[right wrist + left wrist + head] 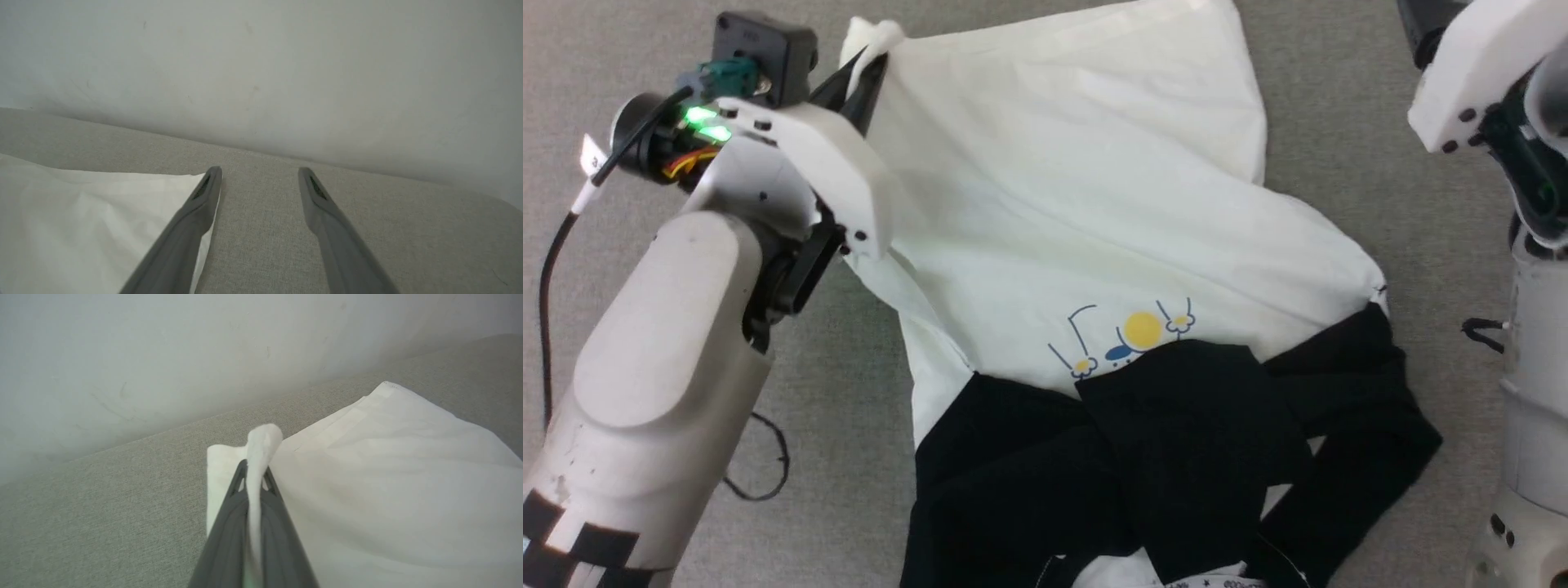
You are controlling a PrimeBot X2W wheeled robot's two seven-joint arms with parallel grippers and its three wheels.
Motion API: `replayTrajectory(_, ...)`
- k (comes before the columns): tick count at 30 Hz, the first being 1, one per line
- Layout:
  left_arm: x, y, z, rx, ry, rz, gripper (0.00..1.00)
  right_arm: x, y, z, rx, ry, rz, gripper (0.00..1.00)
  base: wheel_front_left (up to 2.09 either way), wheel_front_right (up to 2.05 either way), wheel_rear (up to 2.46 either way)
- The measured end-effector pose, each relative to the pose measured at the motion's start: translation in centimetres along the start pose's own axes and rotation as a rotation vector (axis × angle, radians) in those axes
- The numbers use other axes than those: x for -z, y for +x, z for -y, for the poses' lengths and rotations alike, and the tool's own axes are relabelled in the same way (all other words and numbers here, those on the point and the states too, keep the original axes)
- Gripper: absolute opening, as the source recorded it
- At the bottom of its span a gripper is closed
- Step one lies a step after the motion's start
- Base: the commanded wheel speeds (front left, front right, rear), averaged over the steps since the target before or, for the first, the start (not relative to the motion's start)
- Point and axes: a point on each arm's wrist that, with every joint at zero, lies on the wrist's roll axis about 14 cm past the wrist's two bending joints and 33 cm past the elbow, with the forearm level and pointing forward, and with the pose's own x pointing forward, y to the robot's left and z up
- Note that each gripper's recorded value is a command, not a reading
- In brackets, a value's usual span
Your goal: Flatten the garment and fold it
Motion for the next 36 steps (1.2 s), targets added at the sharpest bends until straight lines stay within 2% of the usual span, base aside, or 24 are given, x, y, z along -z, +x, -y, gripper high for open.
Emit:
replayTrajectory(4, 0.6, 0.7, 0.1, 0.005, -0.006, -0.007, 0.0, 3.7, 2.5, -0.2, -0.007, 0.036, -0.115, 1.0, 0.0, 0.0, 0.0)
replayTrajectory(10, 1.7, 1.2, -0.5, -0.002, -0.009, -0.028, 0.0, 7.4, 5.2, -2.1, -0.053, 0.066, -0.216, 1.0, 0.0, 0.0, 0.0)
replayTrajectory(27, 4.1, 2.2, -1.0, -0.001, -0.014, -0.067, 0.0, 12.7, 9.7, -5.6, -0.114, 0.049, -0.35, 1.0, 0.0, 0.0, 0.0)
replayTrajectory(28, 4.2, 2.2, -1.0, -0.004, -0.013, -0.069, 0.0, 12.9, 9.8, -5.6, -0.115, 0.052, -0.354, 0.74, 0.0, 0.0, 0.0)
replayTrajectory(29, 4.3, 2.1, -1.1, -0.006, -0.014, -0.07, 0.0, 12.9, 9.9, -5.6, -0.112, 0.053, -0.355, 0.42, 0.0, 0.0, 0.0)
replayTrajectory(30, 4.4, 2.1, -1.2, -0.01, -0.015, -0.071, 0.0, 12.9, 10.0, -5.6, -0.11, 0.054, -0.354, 0.18, 0.0, 0.0, 0.0)
replayTrajectory(31, 4.4, 2.0, -1.3, -0.013, -0.015, -0.071, 0.0, 12.8, 10.0, -5.5, -0.105, 0.055, -0.349, 0.0, 0.0, 0.0, 0.0)
replayTrajectory(36, 4.0, 2.1, -1.6, -0.02, -0.035, -0.048, 0.0, 12.1, 10.1, -4.6, -0.08, 0.073, -0.294, 0.0, 0.0, 0.0, 0.0)
